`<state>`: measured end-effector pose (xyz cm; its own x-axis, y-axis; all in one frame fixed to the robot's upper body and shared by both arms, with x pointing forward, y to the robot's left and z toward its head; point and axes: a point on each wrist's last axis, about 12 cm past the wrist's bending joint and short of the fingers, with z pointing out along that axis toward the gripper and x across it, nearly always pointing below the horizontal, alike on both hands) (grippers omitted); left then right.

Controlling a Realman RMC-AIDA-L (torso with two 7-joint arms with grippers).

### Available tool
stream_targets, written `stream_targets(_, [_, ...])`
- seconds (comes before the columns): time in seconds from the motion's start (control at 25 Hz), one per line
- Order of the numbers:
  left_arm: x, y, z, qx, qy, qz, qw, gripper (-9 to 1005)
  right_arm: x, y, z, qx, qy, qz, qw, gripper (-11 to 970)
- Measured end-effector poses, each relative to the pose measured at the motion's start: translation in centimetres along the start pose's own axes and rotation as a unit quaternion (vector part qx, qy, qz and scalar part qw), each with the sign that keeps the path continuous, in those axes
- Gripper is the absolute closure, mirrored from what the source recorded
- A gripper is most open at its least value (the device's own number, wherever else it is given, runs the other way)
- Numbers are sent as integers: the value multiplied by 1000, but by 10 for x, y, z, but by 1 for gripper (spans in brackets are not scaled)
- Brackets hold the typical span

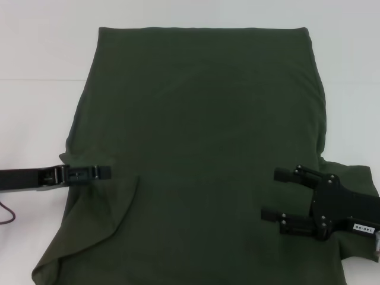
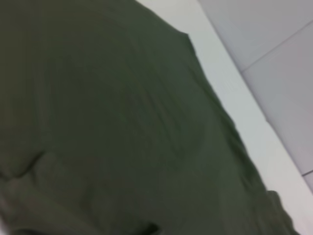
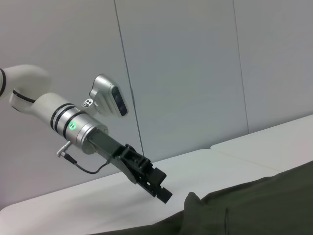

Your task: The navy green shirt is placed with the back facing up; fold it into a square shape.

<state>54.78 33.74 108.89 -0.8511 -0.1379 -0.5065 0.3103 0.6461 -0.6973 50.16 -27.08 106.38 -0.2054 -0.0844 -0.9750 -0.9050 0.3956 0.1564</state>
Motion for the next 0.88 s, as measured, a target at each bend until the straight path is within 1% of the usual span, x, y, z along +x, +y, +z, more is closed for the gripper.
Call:
stream_targets(0.16, [4, 5, 8, -18, 1, -16, 1000, 66, 0, 0, 0, 0, 0, -1, 1000, 44])
stream_targets(0.28, [9, 6, 19, -25, -2, -38, 999, 53, 0, 0, 0, 0, 0, 0, 1000, 44])
stream_targets(0.44, [12, 8, 27, -38, -4, -58, 998, 44, 1, 0, -1, 1, 1, 0, 1000, 44])
stream_targets(0.6, [14, 8, 34, -48, 1, -57, 997, 44, 0, 0, -1, 2, 1, -1, 1000, 44])
stream_targets(0.88, [15, 6, 44, -51, 1, -56, 997, 45, 0, 0, -1, 2, 0, -1, 1000, 43])
